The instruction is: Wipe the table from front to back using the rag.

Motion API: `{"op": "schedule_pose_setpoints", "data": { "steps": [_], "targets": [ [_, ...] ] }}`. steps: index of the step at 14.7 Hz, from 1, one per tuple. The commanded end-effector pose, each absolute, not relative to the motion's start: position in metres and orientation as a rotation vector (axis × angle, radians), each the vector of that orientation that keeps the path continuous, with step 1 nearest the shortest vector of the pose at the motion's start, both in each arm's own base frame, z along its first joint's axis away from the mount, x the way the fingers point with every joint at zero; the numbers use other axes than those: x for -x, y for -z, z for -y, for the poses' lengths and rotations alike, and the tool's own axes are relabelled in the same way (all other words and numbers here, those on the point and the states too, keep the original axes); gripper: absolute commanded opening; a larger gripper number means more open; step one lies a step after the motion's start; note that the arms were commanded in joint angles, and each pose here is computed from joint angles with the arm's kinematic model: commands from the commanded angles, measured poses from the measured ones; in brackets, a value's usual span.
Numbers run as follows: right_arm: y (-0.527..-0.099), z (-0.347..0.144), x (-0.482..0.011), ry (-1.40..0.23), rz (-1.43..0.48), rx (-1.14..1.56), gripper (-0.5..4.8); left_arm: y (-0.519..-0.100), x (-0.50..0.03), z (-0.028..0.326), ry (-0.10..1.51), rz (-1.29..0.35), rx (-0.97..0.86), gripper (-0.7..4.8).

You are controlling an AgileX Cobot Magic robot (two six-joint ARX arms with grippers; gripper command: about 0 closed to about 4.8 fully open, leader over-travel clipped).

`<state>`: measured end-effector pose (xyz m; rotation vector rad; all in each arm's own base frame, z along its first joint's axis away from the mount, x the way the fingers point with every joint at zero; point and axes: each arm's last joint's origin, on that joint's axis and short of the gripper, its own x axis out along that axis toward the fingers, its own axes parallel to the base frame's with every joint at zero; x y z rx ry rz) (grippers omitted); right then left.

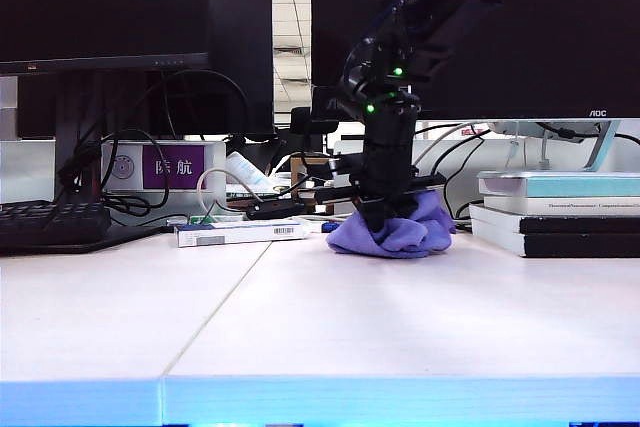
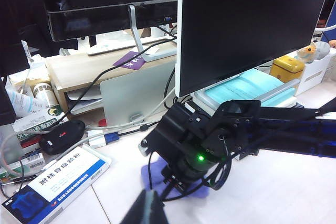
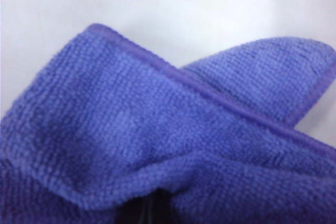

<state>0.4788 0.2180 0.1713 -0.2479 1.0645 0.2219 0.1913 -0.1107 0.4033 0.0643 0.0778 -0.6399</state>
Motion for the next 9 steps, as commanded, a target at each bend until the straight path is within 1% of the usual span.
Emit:
{"op": "schedule_pose_setpoints", "data": {
  "steps": [1,3,6,8,9],
  "targets": [
    [-0.132,-0.22,-0.449,-0.231,-1.402,0.351,-0.06,-0.408,-0.19,0.11,0.645,-0.05,-0.055,-0.05],
    [-0.141,-0.224,-0.444,-0.237,-1.397,0.364,-0.06,-0.409,-0.19,0.11,0.645,-0.038,-0.053,-0.05],
    [-0.142,-0.228,-0.452,-0.245,-1.307,0.341,-0.06,-0.409,-0.19,0.11,0.645,-0.035,-0.052,-0.05],
    [-0.134,-0.227,-0.451,-0.246,-1.283,0.352,-0.06,-0.409,-0.19,0.11,0.645,-0.04,-0.037,-0.05],
    [-0.122,-0.224,-0.445,-0.245,-1.293,0.354,-0.06,-0.409,-0.19,0.11,0.646,-0.042,-0.033,-0.05]
  ]
}}
